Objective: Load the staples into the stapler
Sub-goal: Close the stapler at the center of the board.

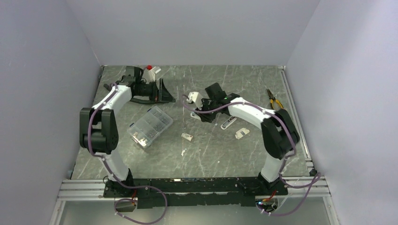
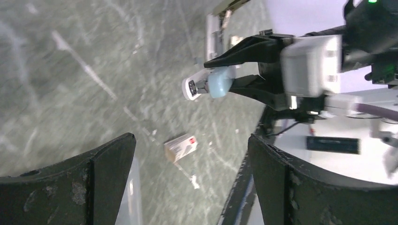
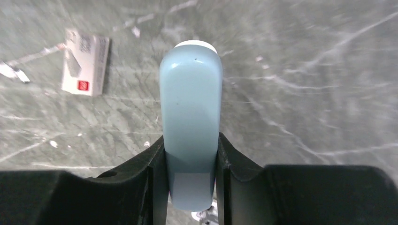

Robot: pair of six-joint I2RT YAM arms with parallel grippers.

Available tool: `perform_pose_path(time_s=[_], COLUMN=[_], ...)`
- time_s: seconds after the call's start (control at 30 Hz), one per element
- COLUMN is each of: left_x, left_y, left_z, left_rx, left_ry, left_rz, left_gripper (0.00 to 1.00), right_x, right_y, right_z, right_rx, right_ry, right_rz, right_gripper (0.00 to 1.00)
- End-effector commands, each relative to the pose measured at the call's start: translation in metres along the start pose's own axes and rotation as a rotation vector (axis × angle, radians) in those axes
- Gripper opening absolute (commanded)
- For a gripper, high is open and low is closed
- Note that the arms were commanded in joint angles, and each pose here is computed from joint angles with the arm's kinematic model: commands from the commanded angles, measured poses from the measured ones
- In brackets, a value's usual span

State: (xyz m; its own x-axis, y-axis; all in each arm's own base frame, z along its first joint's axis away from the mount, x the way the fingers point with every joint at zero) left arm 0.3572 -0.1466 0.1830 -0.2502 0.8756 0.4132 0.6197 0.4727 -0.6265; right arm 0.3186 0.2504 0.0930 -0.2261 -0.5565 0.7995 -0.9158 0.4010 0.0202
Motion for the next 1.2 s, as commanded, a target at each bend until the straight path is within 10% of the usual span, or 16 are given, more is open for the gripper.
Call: perform_pose_path(time_s=[0.0, 0.63, 0.93, 1.17], left_x=[-0.018, -0.067, -0.086, -0.096], left_y=[-0.035, -0.075, -0.079, -0.082], left_z=[-0.02, -0.03, -0.018, -0.012], left_rx=[0.1, 0.17, 0.193, 0.232], left_ry=[0.022, 0.124, 0.184, 0.212], left_rz=[0.246, 0.477, 0.486, 0.529], left_gripper=[0.95, 0.95, 0.62, 0.73], right_x=[0.057, 0.084, 0.082, 0.08], right_y=[-0.002, 0.01, 0.008, 0.003], right_z=[-0.061, -0.074, -0.075, -0.073], right_rx=[-0.01, -0.045, -0.052, -0.06], right_ry=[-0.245, -0.286, -0.284, -0.274], right_rz=[0.075, 0.043, 0.052, 0.089], right_gripper=[0.0, 0.0, 0.0, 0.0])
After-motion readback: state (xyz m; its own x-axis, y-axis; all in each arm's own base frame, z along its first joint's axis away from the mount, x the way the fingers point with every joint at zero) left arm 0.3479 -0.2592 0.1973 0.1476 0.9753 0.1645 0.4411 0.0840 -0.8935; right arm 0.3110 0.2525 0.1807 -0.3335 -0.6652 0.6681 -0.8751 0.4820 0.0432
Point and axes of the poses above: each gripper's point midway between its finger pads, its own x axis back along the fingers, its own y axis along the line the jaws close on, z = x × y, the point moved 4 cm from there along x, back along the fingers, and after that the axes turned 8 degrees about -x, right-handed, at the moved point
